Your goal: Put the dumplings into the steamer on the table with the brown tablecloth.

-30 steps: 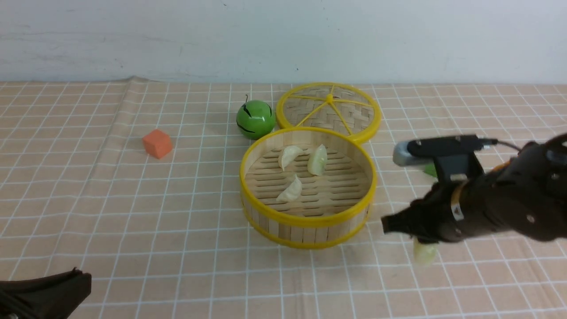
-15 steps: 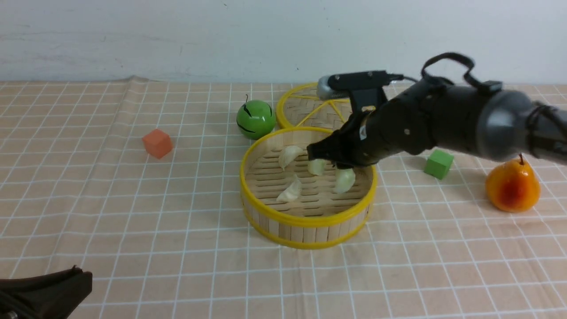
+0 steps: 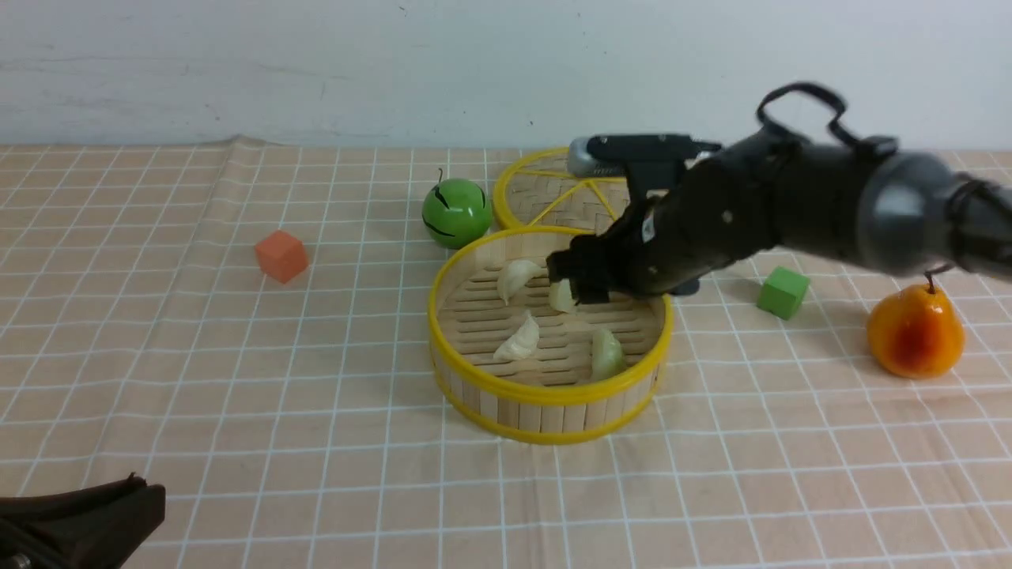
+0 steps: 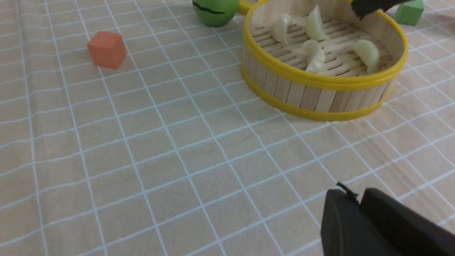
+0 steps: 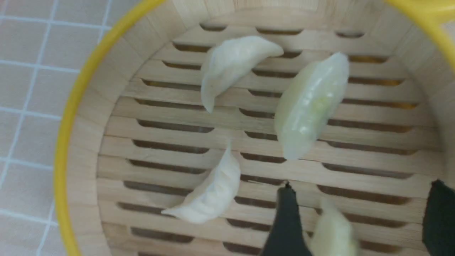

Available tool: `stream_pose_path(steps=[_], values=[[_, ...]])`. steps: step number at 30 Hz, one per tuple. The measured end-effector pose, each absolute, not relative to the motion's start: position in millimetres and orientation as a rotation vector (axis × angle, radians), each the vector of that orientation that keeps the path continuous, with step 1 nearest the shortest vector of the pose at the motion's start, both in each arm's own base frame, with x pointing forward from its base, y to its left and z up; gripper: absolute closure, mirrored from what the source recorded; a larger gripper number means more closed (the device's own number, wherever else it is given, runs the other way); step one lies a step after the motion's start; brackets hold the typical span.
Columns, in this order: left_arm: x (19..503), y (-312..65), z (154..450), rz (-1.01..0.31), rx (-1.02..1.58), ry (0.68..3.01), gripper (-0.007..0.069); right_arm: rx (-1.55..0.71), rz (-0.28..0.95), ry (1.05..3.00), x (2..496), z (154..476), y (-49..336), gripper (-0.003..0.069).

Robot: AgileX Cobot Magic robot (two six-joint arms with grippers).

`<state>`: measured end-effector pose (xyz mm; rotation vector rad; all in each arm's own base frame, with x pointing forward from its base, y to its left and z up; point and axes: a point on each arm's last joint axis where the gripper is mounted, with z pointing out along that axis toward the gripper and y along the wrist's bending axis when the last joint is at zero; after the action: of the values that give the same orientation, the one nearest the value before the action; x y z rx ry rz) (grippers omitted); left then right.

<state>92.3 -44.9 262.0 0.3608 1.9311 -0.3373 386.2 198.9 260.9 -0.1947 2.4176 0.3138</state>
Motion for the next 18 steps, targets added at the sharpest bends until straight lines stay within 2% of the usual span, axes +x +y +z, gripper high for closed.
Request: stream_pose_path(steps=[1, 2, 5, 7, 8, 9, 12, 13, 14, 16, 17, 18], values=[[92, -45, 262, -0.337, 0.361, 1.931, 0.0554, -0.269, 0.279, 2.385, 377, 285, 193, 0.0158], [92, -45, 262, -0.337, 0.361, 1.931, 0.0554, -0.279, 0.273, 2.377, 373, 294, 191, 0.0157], [92, -45, 262, -0.330, 0.366, 1.929, 0.0553, -0.490, 0.158, 2.285, 326, 368, 163, 0.0168], [93, -44, 262, -0.316, 0.376, 1.924, 0.0551, -0.559, 0.117, 2.256, 293, 400, 145, 0.0190], [93, -44, 262, -0.312, 0.379, 1.924, 0.0551, -0.562, 0.116, 2.251, 290, 404, 143, 0.0193], [93, -44, 262, -0.300, 0.387, 1.924, 0.0551, -0.585, 0.101, 2.237, 266, 418, 130, 0.0211], [93, -44, 262, -0.293, 0.390, 1.927, 0.0551, -0.585, 0.103, 2.197, 229, 431, 111, 0.0246], [93, -43, 261, -0.292, 0.391, 1.929, 0.0551, -0.573, 0.113, 2.149, 199, 434, 95, 0.0270], [93, -43, 261, -0.292, 0.391, 1.929, 0.0551, -0.572, 0.115, 2.142, 196, 434, 93, 0.0274], [93, -43, 261, -0.291, 0.391, 1.929, 0.0552, -0.554, 0.136, 2.061, 167, 429, 79, 0.0302], [93, -43, 261, -0.291, 0.392, 1.929, 0.0552, -0.534, 0.165, 1.947, 141, 418, 66, 0.0333], [93, -43, 261, -0.291, 0.392, 1.929, 0.0552, -0.535, 0.164, 1.949, 138, 415, 64, 0.0333]])
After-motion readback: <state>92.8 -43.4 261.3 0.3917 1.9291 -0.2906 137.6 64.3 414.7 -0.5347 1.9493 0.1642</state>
